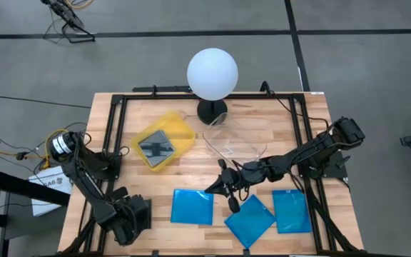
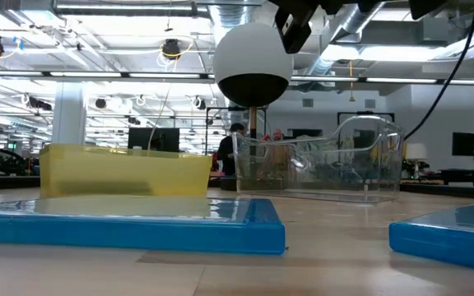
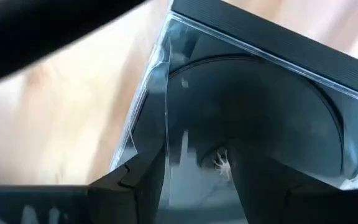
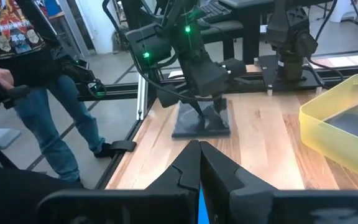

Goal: Pick & place jewel cases by type
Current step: Put the black CD case into the yellow bin

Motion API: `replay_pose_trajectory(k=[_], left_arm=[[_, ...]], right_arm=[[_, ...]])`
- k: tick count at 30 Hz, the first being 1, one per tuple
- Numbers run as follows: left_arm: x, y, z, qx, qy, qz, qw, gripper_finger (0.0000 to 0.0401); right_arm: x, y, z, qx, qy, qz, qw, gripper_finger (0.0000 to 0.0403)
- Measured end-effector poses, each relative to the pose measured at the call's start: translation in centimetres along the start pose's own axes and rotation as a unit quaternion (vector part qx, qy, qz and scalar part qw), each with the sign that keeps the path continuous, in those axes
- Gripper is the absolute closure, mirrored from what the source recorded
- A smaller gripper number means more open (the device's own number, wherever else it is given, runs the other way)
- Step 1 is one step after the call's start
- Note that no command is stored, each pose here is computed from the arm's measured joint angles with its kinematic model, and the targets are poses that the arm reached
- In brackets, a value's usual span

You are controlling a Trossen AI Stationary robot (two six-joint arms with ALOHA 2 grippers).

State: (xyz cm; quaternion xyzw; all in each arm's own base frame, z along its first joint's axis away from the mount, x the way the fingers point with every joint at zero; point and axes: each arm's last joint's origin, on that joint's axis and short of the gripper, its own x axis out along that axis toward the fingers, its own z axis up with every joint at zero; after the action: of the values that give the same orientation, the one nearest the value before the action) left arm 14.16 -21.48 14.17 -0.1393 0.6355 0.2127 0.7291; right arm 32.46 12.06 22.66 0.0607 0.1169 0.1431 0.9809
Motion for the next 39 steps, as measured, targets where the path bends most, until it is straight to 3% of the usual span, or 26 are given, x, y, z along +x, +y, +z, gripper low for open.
replay_pose_trajectory(k=[9, 19, 24, 31, 39], left_arm=[[0.9, 0.6, 4.2, -0.017, -0.112, 0.029, 0.993, 0.0227], [3.8, 1.2, 8.6, -0.027, -0.165, 0.058, 0.984, 0.0228], [4.0, 1.6, 9.6, -0.038, -0.198, 0.075, 0.977, 0.0228], [4.2, 1.5, 11.4, -0.046, -0.223, 0.057, 0.972, 0.0228], [4.4, 2.0, 12.6, -0.07, -0.229, 0.055, 0.969, 0.0228]], right_arm=[[0.0, 0.0, -0.2, -0.001, 0.012, -0.002, 1.0, 0.0403], [0.0, -0.2, -0.7, 0.01, 0.035, -0.014, 0.999, 0.0403], [1.2, -1.2, -2.7, 0.018, 0.071, -0.065, 0.995, 0.0403], [4.7, -3.8, -6.8, 0.04, 0.145, -0.107, 0.983, 0.0403], [7.5, -7.0, -8.4, 0.036, 0.227, -0.152, 0.961, 0.0403]])
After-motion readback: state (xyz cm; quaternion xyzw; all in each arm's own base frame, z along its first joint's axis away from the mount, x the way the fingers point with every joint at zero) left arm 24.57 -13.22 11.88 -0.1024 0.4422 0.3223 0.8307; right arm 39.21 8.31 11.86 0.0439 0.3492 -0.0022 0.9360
